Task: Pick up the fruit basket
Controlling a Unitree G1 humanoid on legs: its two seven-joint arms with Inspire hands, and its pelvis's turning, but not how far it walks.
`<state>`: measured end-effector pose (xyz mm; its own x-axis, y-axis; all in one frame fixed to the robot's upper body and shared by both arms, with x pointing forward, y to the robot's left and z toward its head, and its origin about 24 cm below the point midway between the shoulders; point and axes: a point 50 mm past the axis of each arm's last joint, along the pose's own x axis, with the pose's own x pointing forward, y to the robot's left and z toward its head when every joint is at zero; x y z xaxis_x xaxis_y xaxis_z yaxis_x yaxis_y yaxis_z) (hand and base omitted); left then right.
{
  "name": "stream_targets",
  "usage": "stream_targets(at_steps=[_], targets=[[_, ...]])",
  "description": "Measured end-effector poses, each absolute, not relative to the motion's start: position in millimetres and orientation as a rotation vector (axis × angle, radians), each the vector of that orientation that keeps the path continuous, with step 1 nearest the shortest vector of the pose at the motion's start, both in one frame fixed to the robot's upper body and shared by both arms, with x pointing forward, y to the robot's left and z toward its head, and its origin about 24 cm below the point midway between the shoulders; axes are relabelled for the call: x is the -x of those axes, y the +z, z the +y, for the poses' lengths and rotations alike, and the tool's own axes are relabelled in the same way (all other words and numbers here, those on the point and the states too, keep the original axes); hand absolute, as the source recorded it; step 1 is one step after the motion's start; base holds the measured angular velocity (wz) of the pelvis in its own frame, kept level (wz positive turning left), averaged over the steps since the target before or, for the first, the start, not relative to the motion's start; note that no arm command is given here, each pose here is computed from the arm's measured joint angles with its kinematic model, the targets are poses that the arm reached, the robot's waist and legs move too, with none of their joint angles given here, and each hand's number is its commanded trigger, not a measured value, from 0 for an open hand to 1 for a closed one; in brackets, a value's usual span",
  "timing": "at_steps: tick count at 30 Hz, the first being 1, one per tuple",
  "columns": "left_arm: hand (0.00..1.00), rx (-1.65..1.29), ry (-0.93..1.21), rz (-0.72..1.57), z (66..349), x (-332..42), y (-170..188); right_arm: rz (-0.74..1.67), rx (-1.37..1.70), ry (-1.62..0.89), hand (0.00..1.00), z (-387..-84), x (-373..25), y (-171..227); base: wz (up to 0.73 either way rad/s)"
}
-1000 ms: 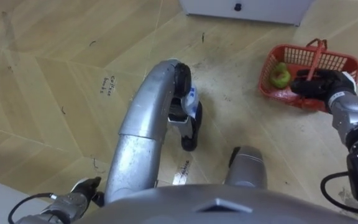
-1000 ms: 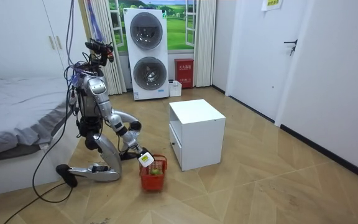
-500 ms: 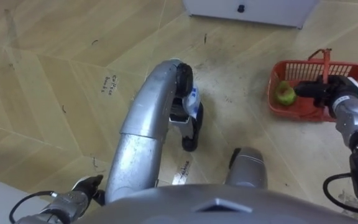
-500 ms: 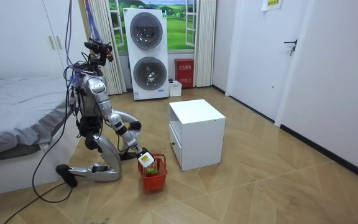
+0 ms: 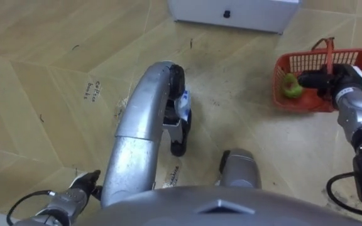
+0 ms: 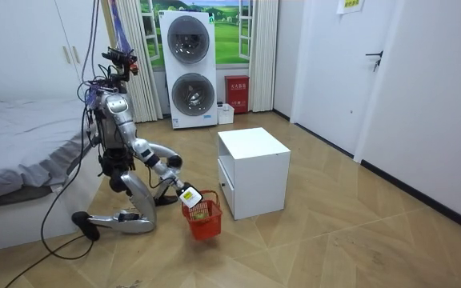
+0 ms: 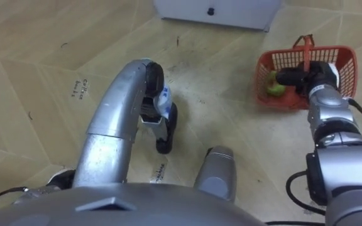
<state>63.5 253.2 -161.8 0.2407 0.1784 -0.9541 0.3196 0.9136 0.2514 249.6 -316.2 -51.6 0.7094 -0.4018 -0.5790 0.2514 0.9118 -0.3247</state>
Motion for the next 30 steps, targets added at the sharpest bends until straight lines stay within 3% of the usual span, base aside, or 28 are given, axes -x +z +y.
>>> stream_targets(at_steps=[11,18,30], targets=[[0.00,-0.478,-0.004,1.190,254.0,-114.9,-150.4,0.500,0.247,-0.321,1.00,-298.2,-283.6,-16.7,-0.06],[0.00,-0.411,0.080,1.296,253.1,-74.4,-158.8,0.329,0.222,-0.307,1.00,-281.8,-303.2,21.3,-0.46],[0.00,-0.449,0.178,1.269,260.7,-73.3,-155.5,0.127,0.302,-0.317,1.00,-270.5,-295.5,54.1,-0.27]])
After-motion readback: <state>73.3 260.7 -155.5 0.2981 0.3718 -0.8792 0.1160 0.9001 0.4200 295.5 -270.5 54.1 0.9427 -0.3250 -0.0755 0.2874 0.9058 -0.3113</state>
